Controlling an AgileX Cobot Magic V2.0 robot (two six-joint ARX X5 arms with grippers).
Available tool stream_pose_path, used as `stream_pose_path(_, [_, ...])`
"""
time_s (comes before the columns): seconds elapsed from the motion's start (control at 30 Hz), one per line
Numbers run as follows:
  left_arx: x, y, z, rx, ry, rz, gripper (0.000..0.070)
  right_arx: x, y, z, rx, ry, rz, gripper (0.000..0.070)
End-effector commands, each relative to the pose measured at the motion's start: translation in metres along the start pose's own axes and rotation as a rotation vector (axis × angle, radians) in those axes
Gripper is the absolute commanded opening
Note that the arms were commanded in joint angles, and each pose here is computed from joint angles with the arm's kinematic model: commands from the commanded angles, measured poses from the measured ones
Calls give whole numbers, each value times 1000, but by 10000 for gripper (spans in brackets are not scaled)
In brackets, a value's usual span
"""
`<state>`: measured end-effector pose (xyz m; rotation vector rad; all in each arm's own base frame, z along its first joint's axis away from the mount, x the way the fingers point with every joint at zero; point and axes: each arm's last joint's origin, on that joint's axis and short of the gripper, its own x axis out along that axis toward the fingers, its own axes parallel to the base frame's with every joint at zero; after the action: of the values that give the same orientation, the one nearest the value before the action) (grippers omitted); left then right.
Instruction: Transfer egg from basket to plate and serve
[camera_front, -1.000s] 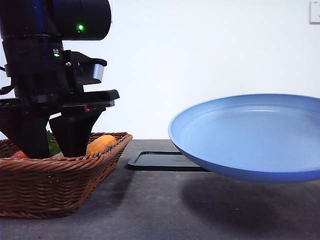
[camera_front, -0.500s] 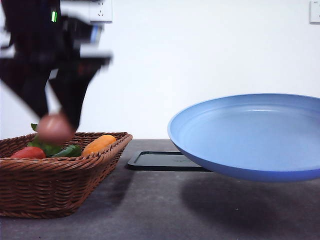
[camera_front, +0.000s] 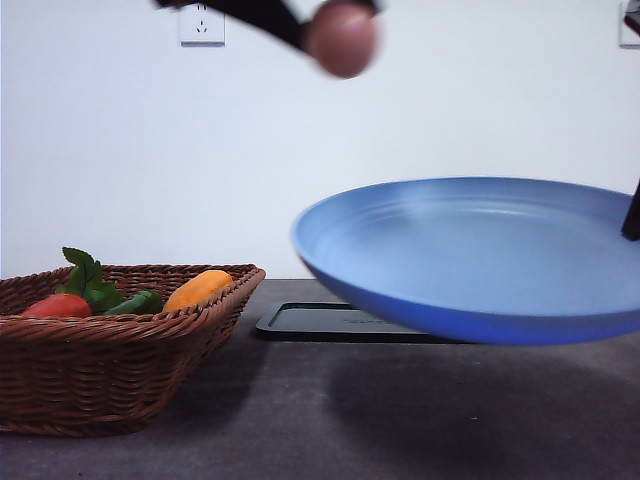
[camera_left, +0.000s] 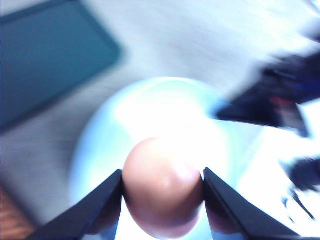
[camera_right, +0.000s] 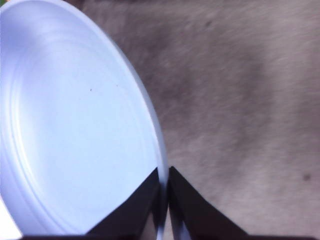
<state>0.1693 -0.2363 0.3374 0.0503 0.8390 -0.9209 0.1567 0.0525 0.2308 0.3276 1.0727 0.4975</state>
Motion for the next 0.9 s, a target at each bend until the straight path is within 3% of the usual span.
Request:
stream_pose_path(0.0, [13, -11, 0, 37, 24, -26, 137, 3, 3, 3, 19, 8, 16, 0])
stream_pose_path(0.23, [59, -30, -19, 104, 176, -46, 137, 9, 8, 1, 7, 54, 31, 0])
stream_pose_path(0.57, [93, -29, -35, 128, 304, -19, 147, 9, 9, -1, 30, 81, 58, 0])
stream_pose_path(0.87, [94, -28, -36, 137, 309, 37, 370, 11, 8, -4, 51, 125, 61, 0])
